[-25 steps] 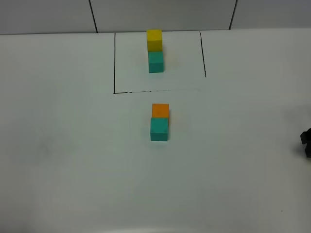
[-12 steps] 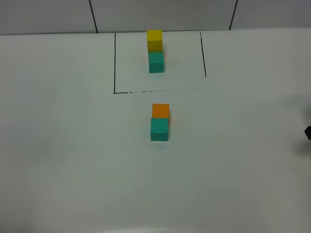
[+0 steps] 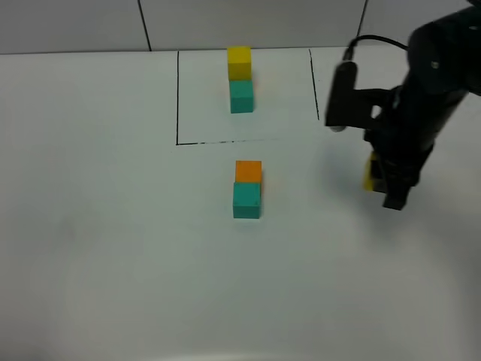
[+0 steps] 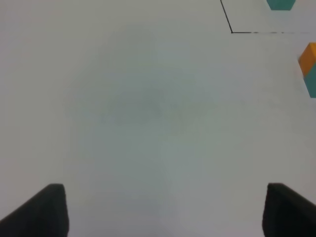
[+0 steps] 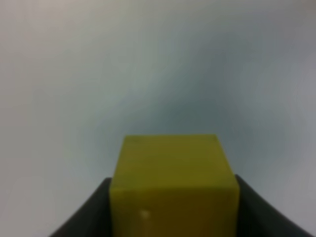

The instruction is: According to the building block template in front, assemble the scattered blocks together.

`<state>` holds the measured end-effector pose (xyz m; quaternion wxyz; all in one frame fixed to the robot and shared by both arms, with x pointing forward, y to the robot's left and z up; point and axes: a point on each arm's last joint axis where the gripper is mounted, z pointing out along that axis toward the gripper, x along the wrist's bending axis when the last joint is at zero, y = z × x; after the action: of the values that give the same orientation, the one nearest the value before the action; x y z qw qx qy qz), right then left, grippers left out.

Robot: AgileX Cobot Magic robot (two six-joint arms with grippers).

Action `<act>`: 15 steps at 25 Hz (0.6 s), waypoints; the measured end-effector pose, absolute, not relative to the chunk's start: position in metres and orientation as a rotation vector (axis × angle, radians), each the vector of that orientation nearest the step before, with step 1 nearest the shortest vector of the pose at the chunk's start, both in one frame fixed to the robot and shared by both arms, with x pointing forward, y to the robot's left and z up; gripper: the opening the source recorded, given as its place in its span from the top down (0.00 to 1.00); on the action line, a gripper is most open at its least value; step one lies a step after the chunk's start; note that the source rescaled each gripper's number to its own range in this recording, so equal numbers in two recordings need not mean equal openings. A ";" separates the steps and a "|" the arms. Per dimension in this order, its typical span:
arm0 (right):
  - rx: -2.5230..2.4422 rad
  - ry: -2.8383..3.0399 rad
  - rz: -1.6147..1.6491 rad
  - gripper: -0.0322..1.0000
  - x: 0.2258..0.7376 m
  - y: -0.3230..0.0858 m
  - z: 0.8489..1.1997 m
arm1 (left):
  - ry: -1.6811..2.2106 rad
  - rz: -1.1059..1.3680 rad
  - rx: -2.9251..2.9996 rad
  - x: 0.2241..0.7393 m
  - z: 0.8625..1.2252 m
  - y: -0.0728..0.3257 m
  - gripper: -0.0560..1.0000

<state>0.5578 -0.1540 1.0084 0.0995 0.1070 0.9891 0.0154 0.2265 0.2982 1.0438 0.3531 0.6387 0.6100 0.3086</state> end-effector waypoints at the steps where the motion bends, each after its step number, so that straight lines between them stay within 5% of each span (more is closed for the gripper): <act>1: 0.283 2.933 0.040 0.95 0.560 -0.142 1.009 | 1.578 0.798 1.652 0.227 1.044 0.298 0.23; 15: 0.153 2.926 0.089 0.95 0.611 -0.028 1.001 | 1.578 0.798 1.652 0.227 1.044 0.298 0.23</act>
<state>0.6115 -0.0277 1.0010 0.1050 0.0520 0.9926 0.0303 0.2265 0.2982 1.0438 0.3531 0.6387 0.6100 0.3086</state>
